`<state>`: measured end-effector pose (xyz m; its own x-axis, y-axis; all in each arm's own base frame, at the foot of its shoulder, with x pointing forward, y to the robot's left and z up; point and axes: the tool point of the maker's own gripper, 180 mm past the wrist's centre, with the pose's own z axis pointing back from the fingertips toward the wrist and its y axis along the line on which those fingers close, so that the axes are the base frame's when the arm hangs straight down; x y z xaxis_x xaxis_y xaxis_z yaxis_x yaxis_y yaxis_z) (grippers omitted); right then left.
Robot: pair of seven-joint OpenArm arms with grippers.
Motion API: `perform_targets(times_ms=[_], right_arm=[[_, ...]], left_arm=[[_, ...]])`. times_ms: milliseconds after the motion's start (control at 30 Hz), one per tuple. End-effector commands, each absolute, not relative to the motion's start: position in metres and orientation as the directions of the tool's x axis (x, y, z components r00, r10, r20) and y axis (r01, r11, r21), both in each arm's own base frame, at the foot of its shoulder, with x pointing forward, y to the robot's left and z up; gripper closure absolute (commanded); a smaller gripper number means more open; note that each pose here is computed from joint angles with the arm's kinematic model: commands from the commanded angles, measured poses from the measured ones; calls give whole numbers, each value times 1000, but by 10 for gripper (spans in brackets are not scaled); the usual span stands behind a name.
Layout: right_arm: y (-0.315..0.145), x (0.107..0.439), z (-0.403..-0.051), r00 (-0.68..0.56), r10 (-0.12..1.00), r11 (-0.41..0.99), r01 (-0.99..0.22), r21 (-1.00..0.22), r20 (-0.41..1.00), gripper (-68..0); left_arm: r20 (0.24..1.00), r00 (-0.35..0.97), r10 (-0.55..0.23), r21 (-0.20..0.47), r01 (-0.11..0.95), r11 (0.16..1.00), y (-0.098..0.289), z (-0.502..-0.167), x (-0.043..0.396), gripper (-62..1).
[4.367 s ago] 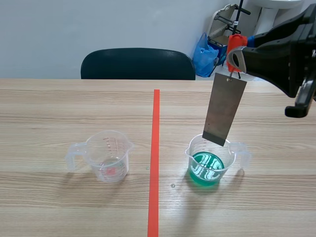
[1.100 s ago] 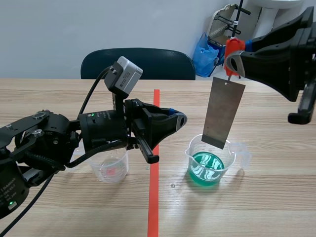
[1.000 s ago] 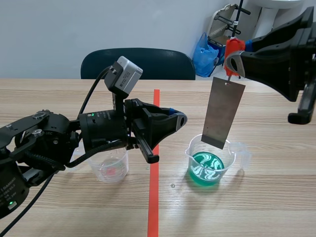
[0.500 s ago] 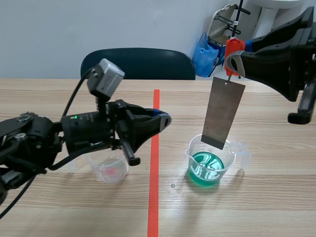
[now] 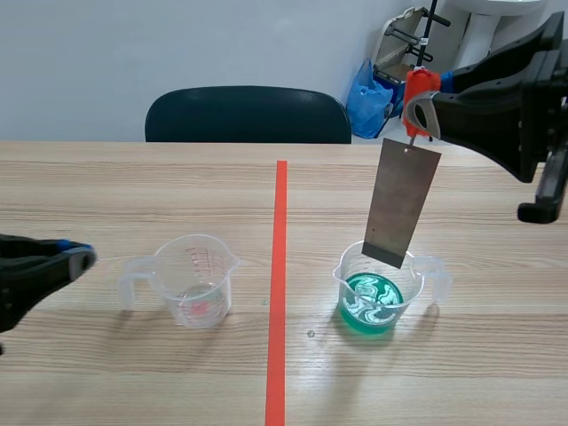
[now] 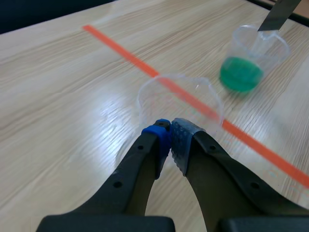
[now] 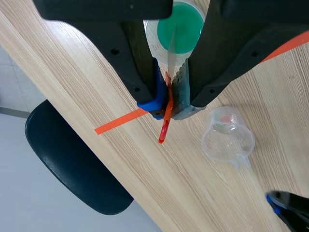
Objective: Do the redox reaction experiment
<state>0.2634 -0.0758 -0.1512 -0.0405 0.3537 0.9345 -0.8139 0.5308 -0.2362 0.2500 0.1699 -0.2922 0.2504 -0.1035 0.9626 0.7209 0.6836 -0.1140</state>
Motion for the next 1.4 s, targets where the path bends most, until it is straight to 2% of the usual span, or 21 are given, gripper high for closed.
perform_targets(times_ms=[0,67,233,267,300,367,433,533,633,767,867,1067,1367], right_arm=[[-77,267,-140,-73,339,537,-804,-256,938,-6],[-77,267,-140,-73,339,537,-804,-257,938,-6],[-77,267,-140,-74,342,536,-803,-259,937,-6],[-77,267,-140,-74,342,536,-803,-259,937,-6],[-77,267,-140,-74,342,536,-803,-259,937,-6],[-77,267,-140,-74,343,536,-803,-260,936,-6],[-77,267,-140,-74,343,536,-803,-260,936,-6],[-77,267,-141,-74,343,536,-803,-260,936,-6],[-77,267,-141,-75,345,536,-803,-262,935,-6],[-77,267,-141,-75,346,536,-803,-263,935,-6],[-77,267,-141,-76,346,536,-803,-263,935,-6],[-77,267,-141,-77,349,535,-802,-266,934,-6],[-78,268,-142,-82,361,532,-800,-277,929,-6]], left_arm=[[968,238,-76,-119,708,696,178,-284,242,-71],[965,247,-85,-111,683,721,197,-285,227,-109],[962,239,-134,-65,674,736,226,-285,180,-124],[962,236,-137,-61,675,736,229,-283,170,-145],[962,235,-142,-57,677,734,232,-282,160,-187],[956,242,-165,-49,687,725,233,-281,140,-322],[953,221,-206,5,669,743,239,-279,126,-437],[955,171,-242,90,609,788,250,-268,112,-532],[958,92,-270,174,561,809,254,-251,99,-587],[945,37,-326,257,536,804,246,-239,82,-623],[936,-16,-353,311,513,800,237,-229,83,-623],[939,-67,-338,329,473,817,225,-215,88,-623],[917,31,-398,343,452,824,233,-231,91,-623]])
